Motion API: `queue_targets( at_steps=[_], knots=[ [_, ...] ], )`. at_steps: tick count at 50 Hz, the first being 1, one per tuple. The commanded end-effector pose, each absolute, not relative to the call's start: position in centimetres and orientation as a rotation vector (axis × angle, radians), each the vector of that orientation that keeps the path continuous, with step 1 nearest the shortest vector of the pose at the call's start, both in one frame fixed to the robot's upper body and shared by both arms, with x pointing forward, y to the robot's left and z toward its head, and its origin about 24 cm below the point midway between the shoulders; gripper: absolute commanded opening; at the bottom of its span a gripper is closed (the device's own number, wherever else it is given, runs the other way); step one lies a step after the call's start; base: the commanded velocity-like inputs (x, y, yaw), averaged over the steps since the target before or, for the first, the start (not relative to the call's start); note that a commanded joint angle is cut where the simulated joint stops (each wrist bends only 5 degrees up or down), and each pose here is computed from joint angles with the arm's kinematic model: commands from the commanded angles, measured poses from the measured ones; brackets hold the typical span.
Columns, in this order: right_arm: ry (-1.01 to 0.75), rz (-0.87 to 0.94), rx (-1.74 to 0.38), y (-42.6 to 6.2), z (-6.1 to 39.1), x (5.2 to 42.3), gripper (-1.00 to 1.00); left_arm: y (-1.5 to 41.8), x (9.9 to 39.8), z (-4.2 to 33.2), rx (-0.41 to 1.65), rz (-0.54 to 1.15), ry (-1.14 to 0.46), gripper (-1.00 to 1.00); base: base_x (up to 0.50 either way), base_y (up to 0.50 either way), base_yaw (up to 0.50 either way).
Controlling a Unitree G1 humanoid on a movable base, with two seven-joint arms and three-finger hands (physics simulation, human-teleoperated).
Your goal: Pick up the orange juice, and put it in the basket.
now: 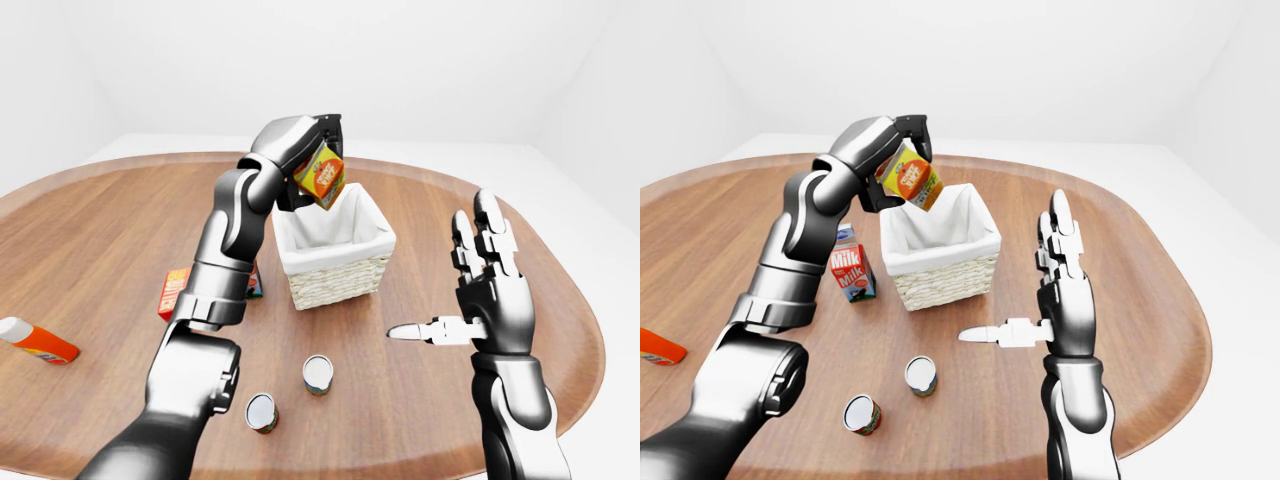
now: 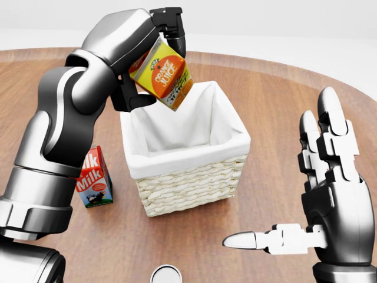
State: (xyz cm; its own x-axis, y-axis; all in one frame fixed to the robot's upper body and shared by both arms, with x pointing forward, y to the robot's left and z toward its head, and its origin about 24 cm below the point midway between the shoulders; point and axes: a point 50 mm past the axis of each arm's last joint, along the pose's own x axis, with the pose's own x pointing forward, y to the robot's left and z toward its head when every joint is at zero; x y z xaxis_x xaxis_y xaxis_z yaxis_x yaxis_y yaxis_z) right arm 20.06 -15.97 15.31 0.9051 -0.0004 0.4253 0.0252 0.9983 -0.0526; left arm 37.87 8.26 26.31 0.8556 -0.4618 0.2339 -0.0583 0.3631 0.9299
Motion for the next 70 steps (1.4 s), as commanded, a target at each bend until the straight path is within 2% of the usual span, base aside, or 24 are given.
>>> queue_targets(
  at_steps=[1, 27, 35, 70],
  knots=[
    [-0.434, -0.009, -0.056, -15.9, 15.2, 20.1, 1.0, 8.1, 39.0, 25.6, 1.2, -0.213, -0.486, -1.0, 0.0, 0.0, 0.0],
    [-0.43, -0.007, -0.056, -15.8, 15.1, 20.1, 1.0, 9.0, 41.7, 23.7, 1.314, -0.07, -0.402, -1.0, 0.0, 0.0, 0.0],
    [-0.428, -0.007, -0.057, -15.9, 15.1, 20.1, 1.0, 7.3, 40.8, 24.2, 1.14, -0.177, -0.427, -1.0, 0.0, 0.0, 0.0],
    [-0.418, -0.005, -0.056, -15.9, 14.9, 20.1, 1.0, 8.8, 42.7, 23.3, 1.181, -0.057, -0.331, -1.0, 0.0, 0.0, 0.0]
  ],
)
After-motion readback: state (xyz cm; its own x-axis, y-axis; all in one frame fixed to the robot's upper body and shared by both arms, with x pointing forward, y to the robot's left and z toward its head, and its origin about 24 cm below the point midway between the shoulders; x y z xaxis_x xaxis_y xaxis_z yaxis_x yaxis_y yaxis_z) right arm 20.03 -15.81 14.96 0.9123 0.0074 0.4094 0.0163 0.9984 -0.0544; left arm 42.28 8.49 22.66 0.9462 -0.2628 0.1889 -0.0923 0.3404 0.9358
